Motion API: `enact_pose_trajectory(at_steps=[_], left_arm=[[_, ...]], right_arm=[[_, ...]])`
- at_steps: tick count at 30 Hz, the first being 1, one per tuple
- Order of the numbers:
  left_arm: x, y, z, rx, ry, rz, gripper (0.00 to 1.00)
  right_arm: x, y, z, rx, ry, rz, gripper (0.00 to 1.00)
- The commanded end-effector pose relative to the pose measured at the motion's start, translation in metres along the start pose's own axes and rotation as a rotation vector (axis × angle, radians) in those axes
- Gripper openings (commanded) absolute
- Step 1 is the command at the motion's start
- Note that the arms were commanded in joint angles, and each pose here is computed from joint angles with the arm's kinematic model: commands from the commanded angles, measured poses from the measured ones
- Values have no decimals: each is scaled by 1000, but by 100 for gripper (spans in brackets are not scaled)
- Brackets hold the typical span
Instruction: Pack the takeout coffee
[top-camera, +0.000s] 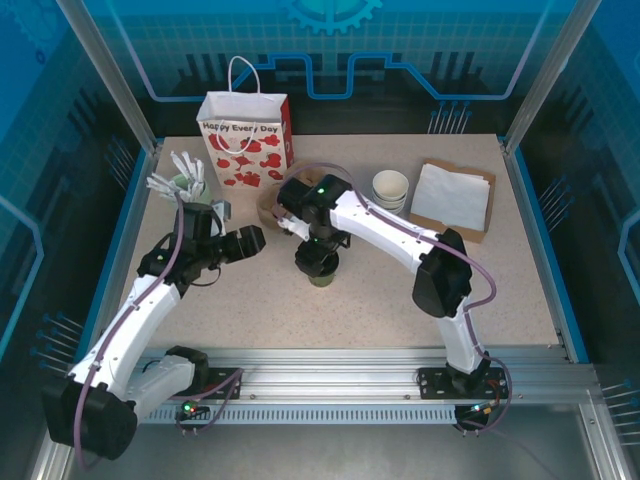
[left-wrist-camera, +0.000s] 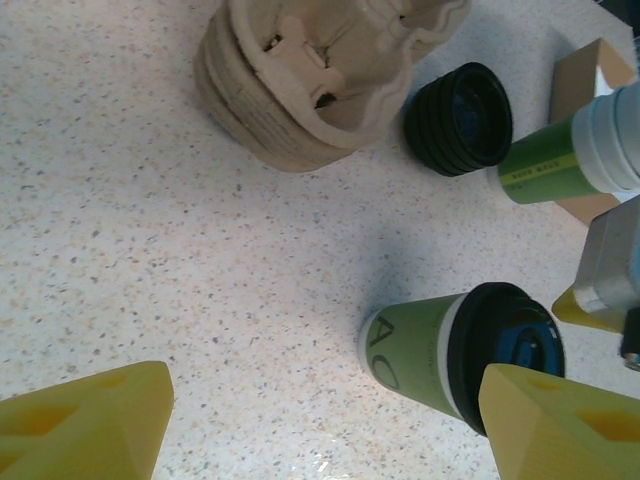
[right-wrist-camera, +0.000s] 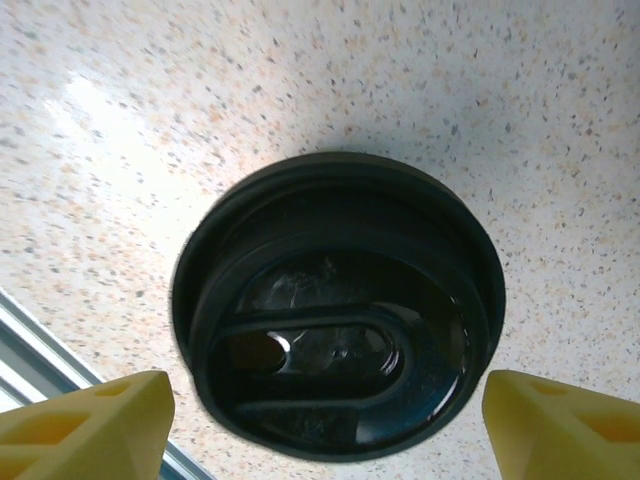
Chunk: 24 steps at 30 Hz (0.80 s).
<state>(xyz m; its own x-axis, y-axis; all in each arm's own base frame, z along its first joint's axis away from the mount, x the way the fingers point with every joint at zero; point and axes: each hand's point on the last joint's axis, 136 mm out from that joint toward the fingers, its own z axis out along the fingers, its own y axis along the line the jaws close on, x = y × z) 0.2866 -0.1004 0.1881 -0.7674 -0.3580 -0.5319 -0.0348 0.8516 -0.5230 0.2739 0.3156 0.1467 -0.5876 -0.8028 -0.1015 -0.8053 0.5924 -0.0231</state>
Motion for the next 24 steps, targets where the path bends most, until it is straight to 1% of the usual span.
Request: enact_pose_trajectory(at_steps=[1,4,6,9,14,18,21,24], left_arm=[[5,-16,6,105,18,-24,83],[11,-31,14,204,43,-33,85],[18,-46,22,259,74,-2,86],[29,-63,38,304,130,66,87],[38,-77,66,315,206,140,87],[44,-77,82,300,264,174,86],[48,-73,92,286,303,175,83],[54,-71,100,283,334,170,78]], right_arm=[[-4,-1,-46,-72,-154,29,83],[0,-5,-53,-136,-214,73,84],[5,-14,-52,-190,-256,123,84],[9,-29,-44,-254,-310,196,84],[15,-38,-22,-350,-351,280,82],[18,-41,-1,-369,-322,304,81],[17,-39,9,-390,-312,308,80],[16,-39,16,-400,-301,310,79]])
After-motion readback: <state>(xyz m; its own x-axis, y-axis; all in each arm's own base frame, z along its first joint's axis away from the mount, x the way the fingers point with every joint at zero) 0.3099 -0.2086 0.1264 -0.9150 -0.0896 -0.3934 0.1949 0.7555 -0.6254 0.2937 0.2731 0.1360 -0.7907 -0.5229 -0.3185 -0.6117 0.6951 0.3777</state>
